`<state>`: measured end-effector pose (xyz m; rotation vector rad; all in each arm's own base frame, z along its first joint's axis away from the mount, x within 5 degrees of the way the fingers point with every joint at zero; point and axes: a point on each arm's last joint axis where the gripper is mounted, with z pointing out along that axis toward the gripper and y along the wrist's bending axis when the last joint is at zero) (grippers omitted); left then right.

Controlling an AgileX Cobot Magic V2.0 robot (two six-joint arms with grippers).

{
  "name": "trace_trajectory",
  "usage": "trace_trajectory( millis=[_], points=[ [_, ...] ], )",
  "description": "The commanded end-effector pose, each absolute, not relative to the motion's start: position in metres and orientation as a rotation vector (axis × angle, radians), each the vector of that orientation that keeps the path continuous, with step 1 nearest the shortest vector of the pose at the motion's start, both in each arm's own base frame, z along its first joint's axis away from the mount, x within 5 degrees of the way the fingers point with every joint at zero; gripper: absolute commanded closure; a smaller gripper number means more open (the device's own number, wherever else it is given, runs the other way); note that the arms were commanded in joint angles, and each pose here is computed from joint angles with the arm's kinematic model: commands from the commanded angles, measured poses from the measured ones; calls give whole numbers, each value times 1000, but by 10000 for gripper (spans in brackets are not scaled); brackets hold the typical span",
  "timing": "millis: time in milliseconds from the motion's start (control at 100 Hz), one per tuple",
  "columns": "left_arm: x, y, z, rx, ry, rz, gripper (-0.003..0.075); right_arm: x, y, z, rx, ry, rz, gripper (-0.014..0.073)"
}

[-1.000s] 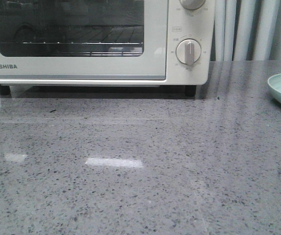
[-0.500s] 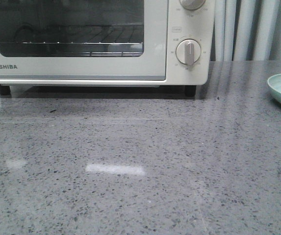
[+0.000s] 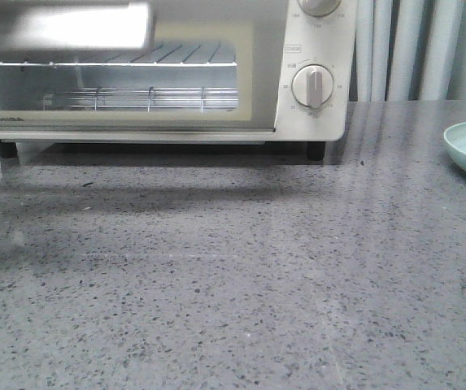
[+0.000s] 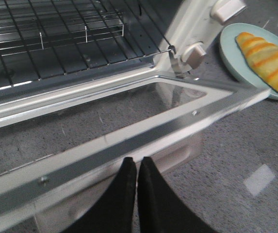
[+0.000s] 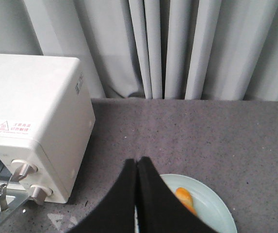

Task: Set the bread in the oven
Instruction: 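Hook the oven door handle with the left gripper and pull it down open, then lower the right gripper onto the bread roll on the green plate and grasp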

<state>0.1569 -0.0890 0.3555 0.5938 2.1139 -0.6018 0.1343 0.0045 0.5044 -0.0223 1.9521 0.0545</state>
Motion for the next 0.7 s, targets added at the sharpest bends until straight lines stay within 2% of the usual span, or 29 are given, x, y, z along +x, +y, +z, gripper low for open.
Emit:
trace_trajectory(
  millis=[0, 220, 290, 400, 510, 560, 690],
  points=[
    [128, -83, 378, 531, 1990, -685, 741, 130, 4, 514, -28, 1908, 50, 664],
    [67, -65, 407, 511, 1746, -721, 741, 135, 5, 496, -36, 2102, 55, 645],
    [54, -59, 412, 506, 1683, -711, 741, 142, 5, 488, -38, 2188, 54, 582],
    [39, -54, 415, 510, 1631, -706, 741, 156, 3, 475, -36, 2313, 37, 393],
    [32, -52, 416, 515, 1612, -705, 741, 174, -5, 463, -15, 2379, -73, 221],
    [31, -52, 416, 519, 1611, -705, 741, 181, -9, 457, 1, 2408, -127, 189],
    [30, -52, 414, 533, 1623, -703, 741, 200, -13, 436, 2, 2499, -198, 195]
  ],
)
